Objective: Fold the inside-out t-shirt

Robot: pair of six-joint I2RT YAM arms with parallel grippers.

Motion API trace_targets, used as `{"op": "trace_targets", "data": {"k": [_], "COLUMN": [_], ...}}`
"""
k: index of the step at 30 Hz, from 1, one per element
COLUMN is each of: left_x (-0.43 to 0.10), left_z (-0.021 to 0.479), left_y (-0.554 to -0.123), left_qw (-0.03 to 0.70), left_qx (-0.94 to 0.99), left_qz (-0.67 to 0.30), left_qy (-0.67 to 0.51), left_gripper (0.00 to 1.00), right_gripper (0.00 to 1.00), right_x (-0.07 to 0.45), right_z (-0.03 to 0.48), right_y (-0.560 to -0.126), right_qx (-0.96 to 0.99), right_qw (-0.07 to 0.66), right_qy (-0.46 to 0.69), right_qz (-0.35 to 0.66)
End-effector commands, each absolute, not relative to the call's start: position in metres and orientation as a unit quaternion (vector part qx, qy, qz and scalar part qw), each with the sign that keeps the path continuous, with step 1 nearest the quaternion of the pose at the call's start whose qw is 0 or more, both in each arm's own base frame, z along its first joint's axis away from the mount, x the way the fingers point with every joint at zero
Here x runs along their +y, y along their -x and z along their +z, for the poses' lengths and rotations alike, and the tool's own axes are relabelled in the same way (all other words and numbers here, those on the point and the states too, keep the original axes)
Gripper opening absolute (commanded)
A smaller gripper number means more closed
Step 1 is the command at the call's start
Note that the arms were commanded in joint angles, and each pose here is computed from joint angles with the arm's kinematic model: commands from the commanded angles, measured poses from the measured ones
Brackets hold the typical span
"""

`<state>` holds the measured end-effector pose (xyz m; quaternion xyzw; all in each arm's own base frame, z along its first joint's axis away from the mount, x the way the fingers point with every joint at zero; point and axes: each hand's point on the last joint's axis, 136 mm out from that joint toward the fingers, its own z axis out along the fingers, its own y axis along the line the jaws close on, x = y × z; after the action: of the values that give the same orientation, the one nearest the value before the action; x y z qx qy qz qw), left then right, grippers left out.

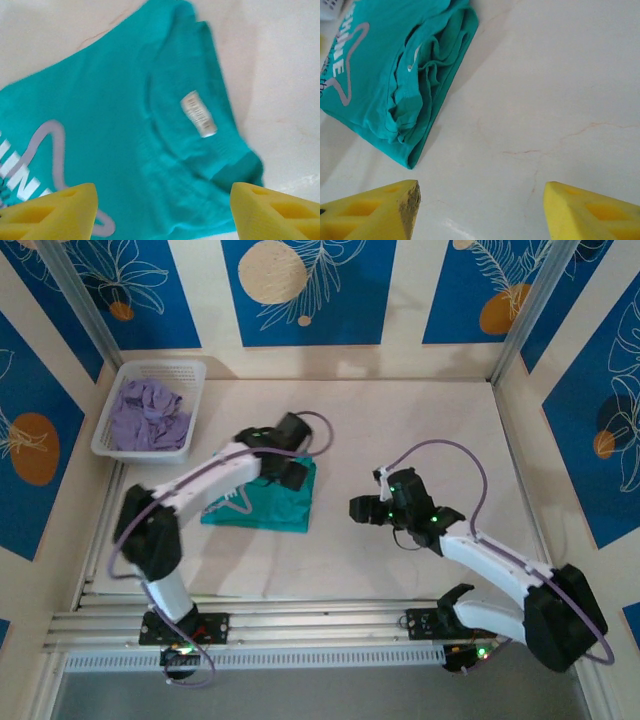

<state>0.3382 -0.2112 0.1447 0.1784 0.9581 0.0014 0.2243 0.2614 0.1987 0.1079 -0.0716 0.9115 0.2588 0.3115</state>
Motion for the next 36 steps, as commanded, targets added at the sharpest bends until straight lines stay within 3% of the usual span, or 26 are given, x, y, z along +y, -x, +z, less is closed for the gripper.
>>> {"op": "trace_targets", "data": {"k": [1,6,11,15,22,29,36], "left_x": [-0.194,-0.148,-0.126,-0.127,-0.122,-0.123,-0.123], "left_z": [0.131,0.132,0.122,0.114,0.093,0.085,0.088], "left_y": [-0.336,-0.348,-0.357,-0.357,-0.359,-0.366,-0.372], "left_qw": [0.216,0.239,0.244,0.239,0.229,0.223,0.227], "left_qx": [0.966,0.965,0.964,0.965,0.969,0.971,0.970], "left_qz": [-0.080,-0.101,-0.105,-0.111,-0.092,-0.087,-0.082], "left_qy": [-0.115,-0.047,-0.009,-0.009,-0.005,-0.009,-0.012], "left_gripper": [0.70,0.70,0.70,0.70,0.71,0.71,0.71], "right_gripper": [0.66,0.67,0.61,0.33,0.12,0.00,0.00], "right_x": [0.245,0.307,0.327,0.337,0.339,0.331,0.331], "right_z": [0.129,0.103,0.057,0.048,0.069,0.075,0.074], "right_y": [-0.272,-0.270,-0.281,-0.282,-0.261,-0.239,-0.219], "right_qx": [0.892,0.908,0.934,0.936,0.928,0.929,0.926], "right_qw": [0.310,0.239,0.184,0.164,0.170,0.157,0.134], "right_qy": [0.101,0.134,0.106,0.109,0.127,0.110,0.094], "right_qz": [0.312,0.316,0.287,0.291,0.306,0.316,0.341]}}
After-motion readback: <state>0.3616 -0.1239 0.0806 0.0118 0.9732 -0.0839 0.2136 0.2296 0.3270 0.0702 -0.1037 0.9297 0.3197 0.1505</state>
